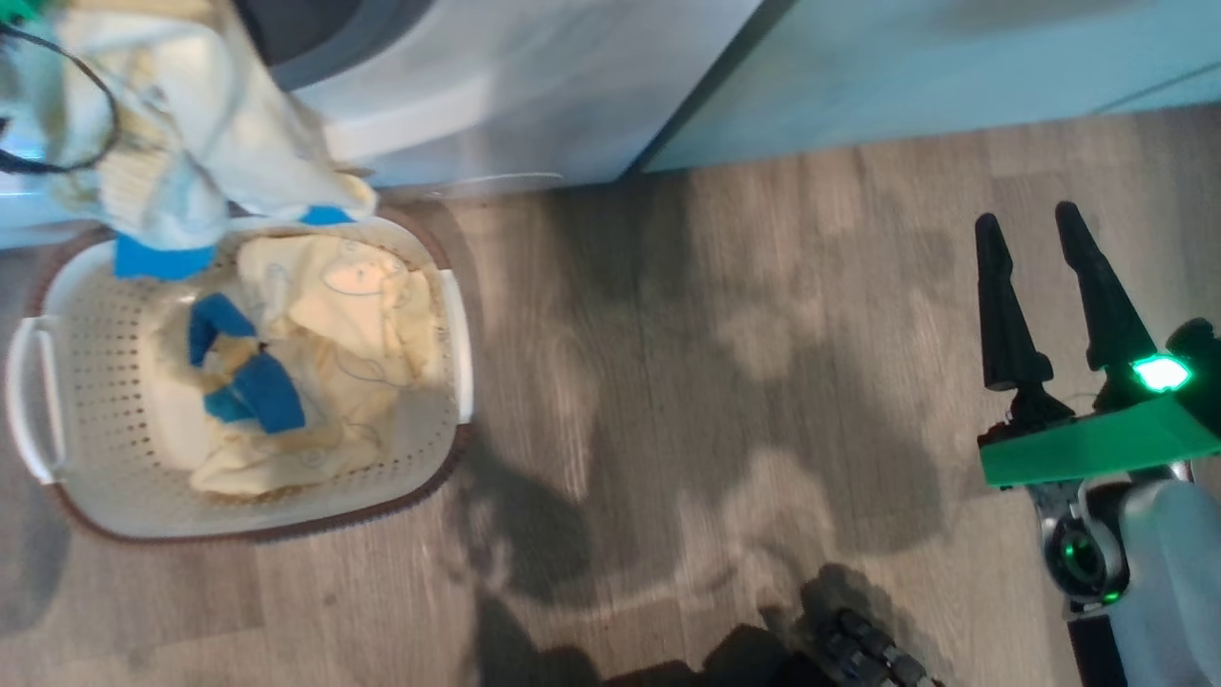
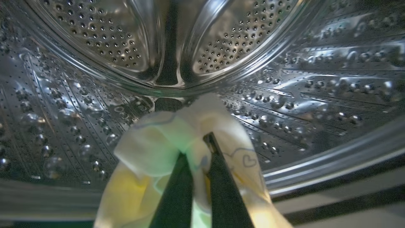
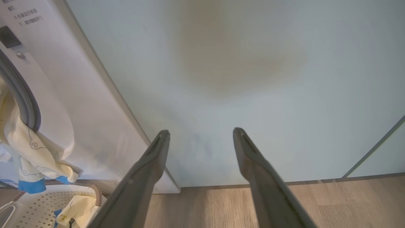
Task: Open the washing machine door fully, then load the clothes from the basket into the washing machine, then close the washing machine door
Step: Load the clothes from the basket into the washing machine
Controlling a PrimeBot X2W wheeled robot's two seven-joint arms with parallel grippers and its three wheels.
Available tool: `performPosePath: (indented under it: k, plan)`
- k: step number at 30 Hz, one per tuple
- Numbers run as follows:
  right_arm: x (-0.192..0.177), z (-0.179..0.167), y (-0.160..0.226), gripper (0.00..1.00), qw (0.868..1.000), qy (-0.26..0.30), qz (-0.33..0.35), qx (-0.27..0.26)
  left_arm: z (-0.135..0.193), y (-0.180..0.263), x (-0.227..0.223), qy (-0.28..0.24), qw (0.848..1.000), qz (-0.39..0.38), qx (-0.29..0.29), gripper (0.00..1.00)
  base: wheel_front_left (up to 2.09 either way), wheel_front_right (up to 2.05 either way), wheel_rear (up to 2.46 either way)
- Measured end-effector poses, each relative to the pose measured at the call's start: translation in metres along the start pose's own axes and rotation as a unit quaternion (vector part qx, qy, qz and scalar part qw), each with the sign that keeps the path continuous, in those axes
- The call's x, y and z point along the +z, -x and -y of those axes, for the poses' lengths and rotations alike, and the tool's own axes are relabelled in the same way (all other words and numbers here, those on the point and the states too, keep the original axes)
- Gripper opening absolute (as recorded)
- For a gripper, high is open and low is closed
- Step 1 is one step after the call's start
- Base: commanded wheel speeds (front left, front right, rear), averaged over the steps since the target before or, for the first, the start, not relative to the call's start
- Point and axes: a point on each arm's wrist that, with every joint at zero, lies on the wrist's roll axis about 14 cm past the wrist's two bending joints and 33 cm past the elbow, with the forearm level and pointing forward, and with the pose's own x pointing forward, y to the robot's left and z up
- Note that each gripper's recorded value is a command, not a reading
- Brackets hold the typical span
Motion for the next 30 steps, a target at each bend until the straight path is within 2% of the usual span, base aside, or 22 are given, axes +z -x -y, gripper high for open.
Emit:
performPosePath:
  k: [8, 13, 17, 30]
  plan:
    - [-0.009, 0.016, -0.002, 1.0, 1.0, 0.003, -0.014, -0.023, -0.016, -0.035, 0.002, -0.017, 0.998, 0.056, 0.024, 0.0, 0.0, 0.0, 0.0]
    - [-0.011, 0.021, -0.005, 1.0, 0.999, 0.007, -0.017, -0.029, -0.023, -0.046, 0.02, -0.012, 0.993, 0.113, 0.035, 0.0, 0.0, 0.0, 0.0]
    - [-0.015, 0.023, -0.006, 1.0, 0.999, 0.008, -0.021, -0.031, -0.028, -0.049, 0.041, -0.009, 0.986, 0.164, 0.042, 0.0, 0.0, 0.0, 0.0]
    - [-0.009, 0.023, -0.009, 1.0, 0.999, 0.003, -0.013, -0.031, -0.036, -0.04, 0.086, 0.018, 0.967, 0.247, 0.053, 0.0, 0.0, 0.0, 0.0]
